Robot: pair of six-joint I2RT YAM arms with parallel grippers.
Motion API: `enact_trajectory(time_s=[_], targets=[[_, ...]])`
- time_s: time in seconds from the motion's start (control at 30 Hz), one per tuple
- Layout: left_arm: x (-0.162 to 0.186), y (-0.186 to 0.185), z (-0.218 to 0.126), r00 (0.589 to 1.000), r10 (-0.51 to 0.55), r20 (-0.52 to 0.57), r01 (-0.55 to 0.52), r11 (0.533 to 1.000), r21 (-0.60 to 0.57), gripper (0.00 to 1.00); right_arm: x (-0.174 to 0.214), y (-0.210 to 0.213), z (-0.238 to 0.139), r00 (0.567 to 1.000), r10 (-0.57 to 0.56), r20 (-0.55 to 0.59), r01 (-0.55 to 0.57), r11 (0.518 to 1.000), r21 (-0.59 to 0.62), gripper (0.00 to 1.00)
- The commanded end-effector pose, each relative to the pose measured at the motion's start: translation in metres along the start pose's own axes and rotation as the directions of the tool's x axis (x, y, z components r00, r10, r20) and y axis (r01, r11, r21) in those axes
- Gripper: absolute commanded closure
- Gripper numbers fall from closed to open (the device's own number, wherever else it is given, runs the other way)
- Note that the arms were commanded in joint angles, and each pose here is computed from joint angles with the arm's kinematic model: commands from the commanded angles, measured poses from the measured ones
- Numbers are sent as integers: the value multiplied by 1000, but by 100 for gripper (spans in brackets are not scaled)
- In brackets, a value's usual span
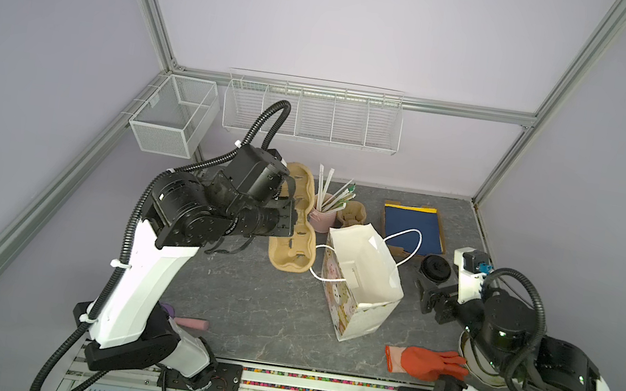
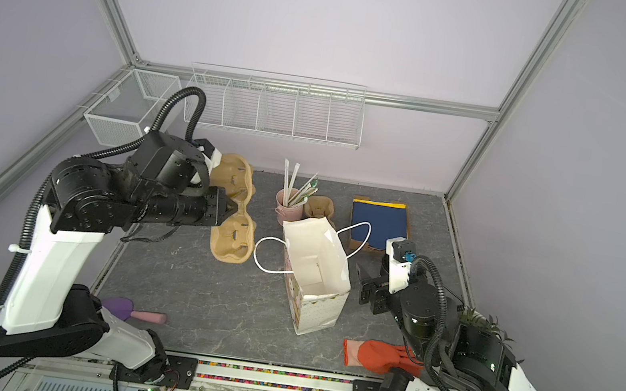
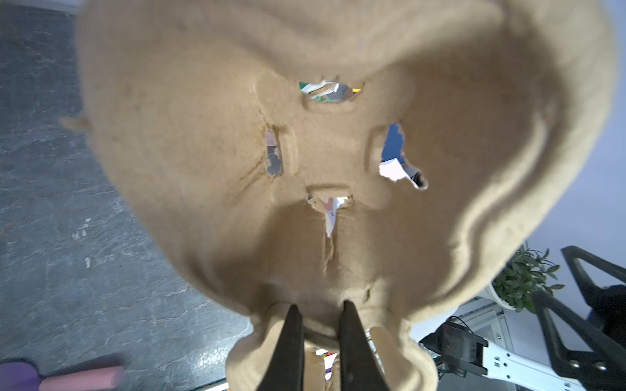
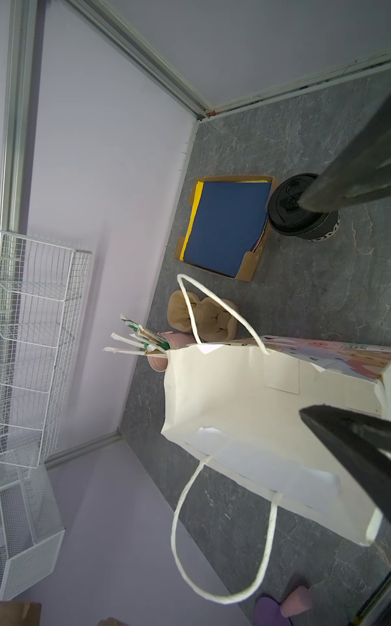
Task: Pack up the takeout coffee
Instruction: 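Lift the pulp carrier with the left gripper up over the bag opening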
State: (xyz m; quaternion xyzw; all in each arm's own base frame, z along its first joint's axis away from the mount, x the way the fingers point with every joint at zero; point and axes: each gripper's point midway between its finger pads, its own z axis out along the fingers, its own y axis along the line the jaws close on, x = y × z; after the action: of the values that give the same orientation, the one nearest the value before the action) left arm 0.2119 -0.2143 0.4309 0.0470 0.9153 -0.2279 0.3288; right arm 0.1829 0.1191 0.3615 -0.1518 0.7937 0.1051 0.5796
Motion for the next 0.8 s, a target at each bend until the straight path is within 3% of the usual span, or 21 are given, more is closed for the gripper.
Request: enact_trajectory(time_s=[0.0,0.47,0.77], targets=[[28,7,4,991,17,-133,-27,997,-67,100,6,-3,5,1000,9,-8,-9,999,31,8],[35,-48,40,966,-18,-258,32,998,53,100,32,-19,19,998,19,-62,-12,992,123,8],[54,-67,71,928,-63,-366,83,996,39,100,40,-24,26,993,81,-83,-68,985,158,6]])
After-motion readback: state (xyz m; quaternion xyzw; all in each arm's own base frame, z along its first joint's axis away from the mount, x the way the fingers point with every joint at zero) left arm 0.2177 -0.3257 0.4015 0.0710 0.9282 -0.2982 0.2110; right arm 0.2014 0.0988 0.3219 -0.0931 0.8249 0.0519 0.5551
